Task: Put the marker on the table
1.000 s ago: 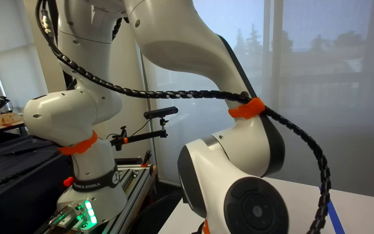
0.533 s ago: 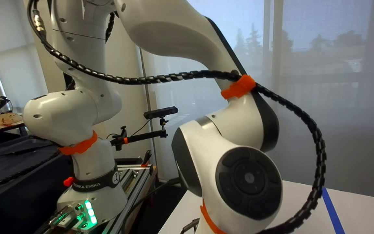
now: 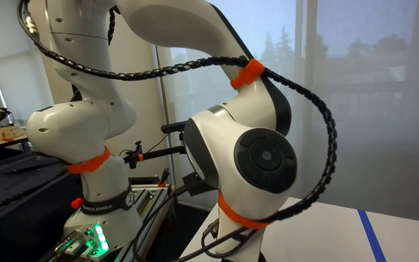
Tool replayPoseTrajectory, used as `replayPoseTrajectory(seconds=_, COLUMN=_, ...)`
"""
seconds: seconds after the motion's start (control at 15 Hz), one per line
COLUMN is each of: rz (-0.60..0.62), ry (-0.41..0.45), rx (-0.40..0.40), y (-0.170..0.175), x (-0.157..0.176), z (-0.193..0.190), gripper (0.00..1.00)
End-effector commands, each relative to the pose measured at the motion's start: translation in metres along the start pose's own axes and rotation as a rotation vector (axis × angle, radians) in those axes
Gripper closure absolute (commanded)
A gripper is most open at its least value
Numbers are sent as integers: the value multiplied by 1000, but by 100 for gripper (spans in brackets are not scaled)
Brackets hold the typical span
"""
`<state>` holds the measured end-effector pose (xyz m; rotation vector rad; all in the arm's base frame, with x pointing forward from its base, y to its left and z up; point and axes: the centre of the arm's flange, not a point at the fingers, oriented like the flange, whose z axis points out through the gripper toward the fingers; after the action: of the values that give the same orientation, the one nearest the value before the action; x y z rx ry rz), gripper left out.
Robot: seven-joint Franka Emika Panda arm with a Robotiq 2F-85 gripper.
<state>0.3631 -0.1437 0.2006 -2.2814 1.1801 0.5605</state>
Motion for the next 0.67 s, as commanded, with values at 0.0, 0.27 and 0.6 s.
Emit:
replayPoseTrajectory(seconds=0.0, rz=-193, ry=-18, rx=-43, y=-1, x=-38, z=28, gripper=95)
replayPoseTrajectory(seconds=0.27, rz=-398, ry=-15, rx=-100, y=-6, x=-51, z=57, gripper=95)
replayPoseTrajectory(seconds=0.6, rz=-475, ry=58, rx=-52, y=-28, x=-47, z=58, gripper=95)
